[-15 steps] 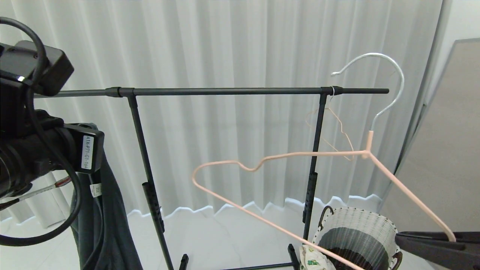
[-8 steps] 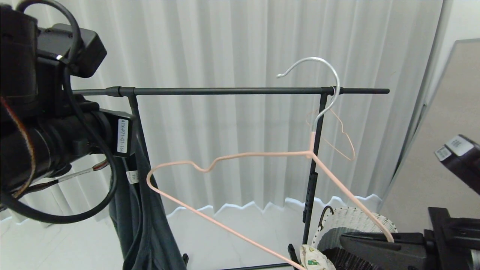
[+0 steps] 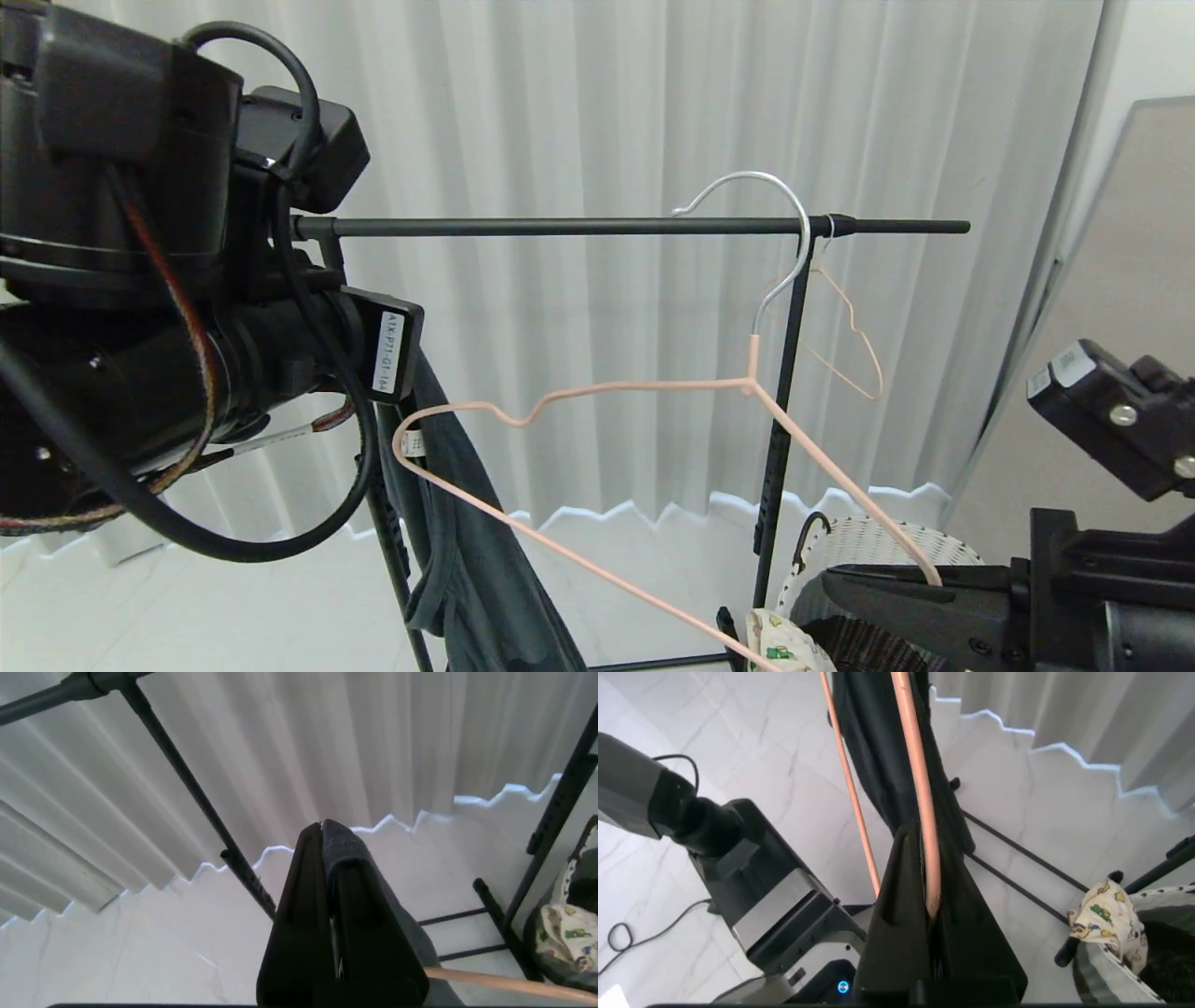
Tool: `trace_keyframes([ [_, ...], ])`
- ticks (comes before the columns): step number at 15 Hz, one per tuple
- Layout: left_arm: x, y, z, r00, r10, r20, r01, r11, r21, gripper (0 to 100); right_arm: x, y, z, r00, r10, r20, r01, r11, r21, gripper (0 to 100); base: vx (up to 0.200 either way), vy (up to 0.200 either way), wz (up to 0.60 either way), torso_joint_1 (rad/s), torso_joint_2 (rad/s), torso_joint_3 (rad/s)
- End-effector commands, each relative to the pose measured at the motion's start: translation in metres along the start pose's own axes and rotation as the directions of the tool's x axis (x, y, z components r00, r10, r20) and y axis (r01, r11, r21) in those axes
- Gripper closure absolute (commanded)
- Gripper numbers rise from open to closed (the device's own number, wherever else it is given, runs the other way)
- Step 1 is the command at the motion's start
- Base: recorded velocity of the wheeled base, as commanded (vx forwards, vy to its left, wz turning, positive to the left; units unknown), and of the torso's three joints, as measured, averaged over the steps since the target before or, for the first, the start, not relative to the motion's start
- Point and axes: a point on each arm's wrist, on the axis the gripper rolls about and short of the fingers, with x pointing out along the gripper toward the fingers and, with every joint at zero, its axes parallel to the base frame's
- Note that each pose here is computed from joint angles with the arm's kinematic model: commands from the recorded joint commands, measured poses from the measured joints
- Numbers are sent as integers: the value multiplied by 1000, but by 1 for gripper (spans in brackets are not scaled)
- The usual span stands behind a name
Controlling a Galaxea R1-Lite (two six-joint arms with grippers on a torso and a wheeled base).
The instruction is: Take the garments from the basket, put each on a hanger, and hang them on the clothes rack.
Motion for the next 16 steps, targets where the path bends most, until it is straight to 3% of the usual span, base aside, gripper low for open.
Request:
trace_keyframes([
  [1, 2, -3, -1, 1000, -3, -7, 3, 1000, 9, 100, 1, -1, 1, 1000, -4, 7, 4, 1000, 3, 100, 0, 0, 0, 0, 0, 0],
  [11, -4, -7, -4, 999, -31, -19, 32, 999, 35, 100, 1, -2, 7, 998, -23, 65, 22, 1000, 7, 100, 0, 0, 0, 0, 0, 0],
  [16, -17, -8, -16, 997, -71, -18, 72, 996, 55, 100, -4, -4, -6, 1000, -21, 18, 22, 999, -49, 100, 0, 0, 0, 0, 0, 0],
])
